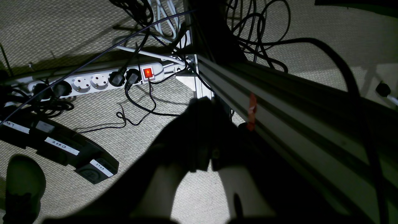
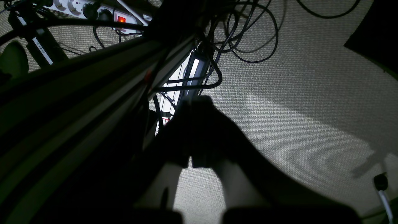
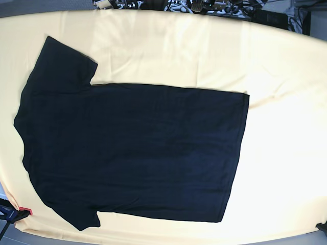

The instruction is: Fold the T-shirt properly

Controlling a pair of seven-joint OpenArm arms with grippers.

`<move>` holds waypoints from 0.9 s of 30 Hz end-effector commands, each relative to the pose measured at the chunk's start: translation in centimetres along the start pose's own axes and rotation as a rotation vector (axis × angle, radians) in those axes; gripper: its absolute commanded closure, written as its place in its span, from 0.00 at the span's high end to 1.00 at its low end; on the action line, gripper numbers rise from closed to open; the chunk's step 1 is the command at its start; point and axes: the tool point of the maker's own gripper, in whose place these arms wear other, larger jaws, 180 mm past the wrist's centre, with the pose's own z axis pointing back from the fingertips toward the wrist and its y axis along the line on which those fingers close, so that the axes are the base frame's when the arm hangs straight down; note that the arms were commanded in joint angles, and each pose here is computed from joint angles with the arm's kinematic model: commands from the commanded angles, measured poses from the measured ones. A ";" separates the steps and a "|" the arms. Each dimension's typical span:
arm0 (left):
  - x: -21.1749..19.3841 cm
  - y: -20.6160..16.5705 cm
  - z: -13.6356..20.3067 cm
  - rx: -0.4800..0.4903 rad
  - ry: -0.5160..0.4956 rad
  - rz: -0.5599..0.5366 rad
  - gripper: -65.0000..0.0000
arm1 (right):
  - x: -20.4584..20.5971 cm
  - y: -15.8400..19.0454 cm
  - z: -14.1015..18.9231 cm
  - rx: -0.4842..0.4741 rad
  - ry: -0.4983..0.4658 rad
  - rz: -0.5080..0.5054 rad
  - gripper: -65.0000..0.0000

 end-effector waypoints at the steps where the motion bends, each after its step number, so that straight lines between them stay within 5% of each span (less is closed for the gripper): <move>1: 0.1 -0.3 0.0 -0.015 -0.003 -0.001 0.00 | 2.0 0.0 0.1 0.010 -0.041 0.010 0.00; 8: 0.0 -0.3 0.0 -0.015 -0.002 -0.001 0.00 | 2.0 1.4 0.2 0.085 -0.041 0.025 0.00; 27: 0.0 -0.3 0.0 -0.015 -0.002 -0.001 0.00 | 2.0 1.3 0.2 0.085 -0.041 0.026 0.00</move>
